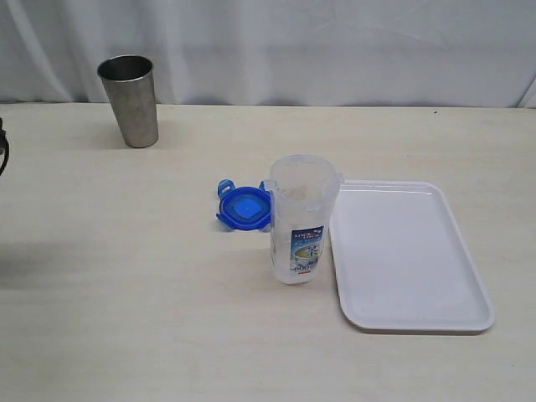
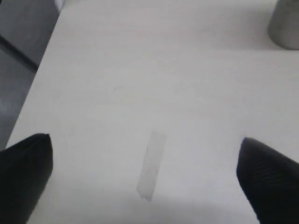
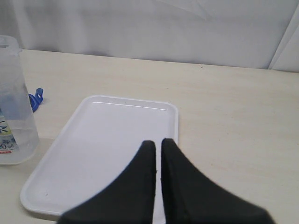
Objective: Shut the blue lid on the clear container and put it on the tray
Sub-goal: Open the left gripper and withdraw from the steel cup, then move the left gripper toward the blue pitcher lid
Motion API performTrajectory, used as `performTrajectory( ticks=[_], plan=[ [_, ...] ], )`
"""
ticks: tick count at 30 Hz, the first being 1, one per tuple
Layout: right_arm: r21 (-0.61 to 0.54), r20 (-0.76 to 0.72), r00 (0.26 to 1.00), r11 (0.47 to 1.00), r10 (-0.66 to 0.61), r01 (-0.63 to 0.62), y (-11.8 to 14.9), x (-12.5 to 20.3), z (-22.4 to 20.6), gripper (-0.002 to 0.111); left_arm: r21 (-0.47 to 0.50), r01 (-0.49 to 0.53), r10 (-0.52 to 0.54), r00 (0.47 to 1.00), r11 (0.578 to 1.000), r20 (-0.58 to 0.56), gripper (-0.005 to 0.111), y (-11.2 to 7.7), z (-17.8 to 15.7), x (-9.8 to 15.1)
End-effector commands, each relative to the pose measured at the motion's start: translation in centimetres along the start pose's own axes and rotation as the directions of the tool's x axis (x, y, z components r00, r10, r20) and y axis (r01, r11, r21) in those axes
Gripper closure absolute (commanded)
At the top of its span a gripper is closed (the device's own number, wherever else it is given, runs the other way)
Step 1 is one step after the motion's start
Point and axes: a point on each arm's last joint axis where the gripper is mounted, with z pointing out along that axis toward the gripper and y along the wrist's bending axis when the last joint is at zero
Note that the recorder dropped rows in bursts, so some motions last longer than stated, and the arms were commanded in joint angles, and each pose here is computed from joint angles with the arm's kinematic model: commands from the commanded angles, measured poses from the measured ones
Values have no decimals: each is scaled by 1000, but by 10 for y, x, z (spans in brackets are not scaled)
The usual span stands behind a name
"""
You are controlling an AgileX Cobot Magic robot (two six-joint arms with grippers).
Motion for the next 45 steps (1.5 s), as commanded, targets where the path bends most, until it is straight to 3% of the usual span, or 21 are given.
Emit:
performTrajectory(
  ticks=[1,2,5,8,10,13,18,25,31,33,35,40,45],
  plan=[
    [3,14,1000,1000,-4,4,0,-1,0,104,25,57,-52,987,998,-150,6,-2,-4,2],
    [3,14,1000,1000,-4,4,0,-1,0,104,61,18,-7,985,998,-171,6,-5,-5,3],
    [3,14,1000,1000,-4,4,0,-1,0,104,207,24,20,978,978,-206,6,-18,-8,4],
    [3,14,1000,1000,-4,4,0,-1,0,104,360,7,72,976,933,-204,6,-31,-12,5],
    [3,14,1000,1000,-4,4,0,-1,0,104,411,-22,109,975,911,-191,6,-35,-14,5],
    [3,14,1000,1000,-4,4,0,-1,0,104,430,-54,132,979,901,-154,6,-41,-15,3],
    [3,14,1000,1000,-4,4,0,-1,0,104,412,-217,245,969,885,-16,6,-60,-17,-4],
    [3,14,1000,1000,-4,4,0,-1,0,104,373,-334,268,939,866,217,6,-105,-18,-16],
    [3,14,1000,1000,-4,4,0,-1,0,104,357,-363,271,920,861,283,6,-142,5,-8],
    [3,14,1000,1000,-4,4,0,-1,0,104,366,-323,229,933,873,278,6,-152,13,-4],
    [3,14,1000,1000,-4,4,0,-1,0,104,372,-297,203,941,879,272,14,-158,19,-3],
    [3,14,1000,1000,-4,4,0,-1,0,104,396,-302,228,948,867,224,55,-171,36,-5],
    [3,14,1000,1000,-4,4,0,-1,0,104,402,-269,197,957,875,213,66,-172,38,-7]
  ],
)
